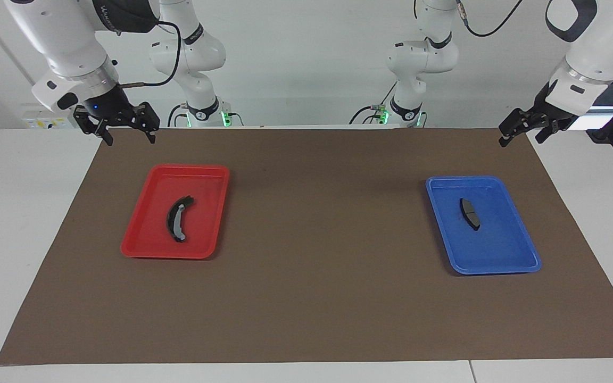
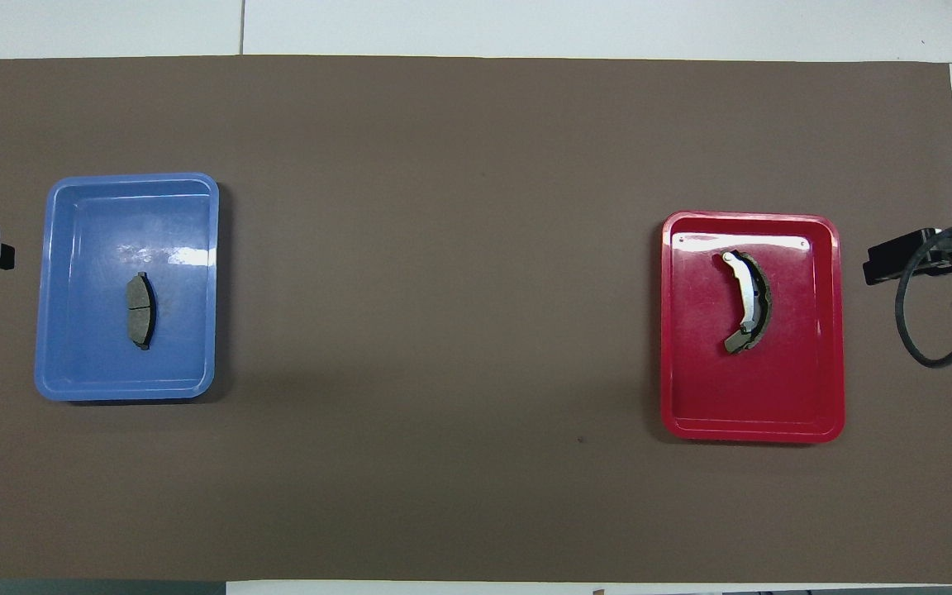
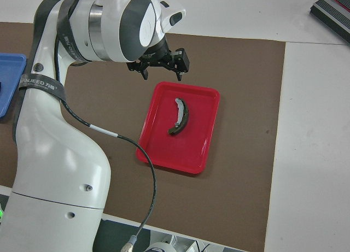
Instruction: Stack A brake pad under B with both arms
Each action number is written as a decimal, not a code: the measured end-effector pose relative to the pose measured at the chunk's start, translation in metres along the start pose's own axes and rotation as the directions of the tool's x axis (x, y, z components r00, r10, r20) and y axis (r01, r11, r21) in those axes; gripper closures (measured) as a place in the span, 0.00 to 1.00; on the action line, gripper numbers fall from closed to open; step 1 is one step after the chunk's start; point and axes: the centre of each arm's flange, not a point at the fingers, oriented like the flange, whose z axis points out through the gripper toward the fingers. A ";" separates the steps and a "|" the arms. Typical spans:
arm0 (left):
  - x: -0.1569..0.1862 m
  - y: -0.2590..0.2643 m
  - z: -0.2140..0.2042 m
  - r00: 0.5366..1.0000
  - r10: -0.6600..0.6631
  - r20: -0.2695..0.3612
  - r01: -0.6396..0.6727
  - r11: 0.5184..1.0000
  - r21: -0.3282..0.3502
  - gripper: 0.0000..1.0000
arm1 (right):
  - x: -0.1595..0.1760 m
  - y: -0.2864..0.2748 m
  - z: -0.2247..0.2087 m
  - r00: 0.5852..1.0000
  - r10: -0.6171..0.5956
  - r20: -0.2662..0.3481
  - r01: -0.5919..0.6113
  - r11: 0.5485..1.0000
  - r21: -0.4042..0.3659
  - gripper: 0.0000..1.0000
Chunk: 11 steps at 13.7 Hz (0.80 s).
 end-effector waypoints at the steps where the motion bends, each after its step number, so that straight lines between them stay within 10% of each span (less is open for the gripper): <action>1: 0.000 0.000 0.000 1.000 0.000 0.000 0.000 1.000 0.000 0.00 | 0.000 0.000 0.000 1.000 0.000 0.000 0.000 1.000 0.000 0.00; 11: 0.001 0.002 0.004 1.000 0.003 0.001 -0.003 1.000 0.000 0.01 | 0.000 0.000 0.000 1.000 0.000 0.000 0.000 1.000 0.000 0.00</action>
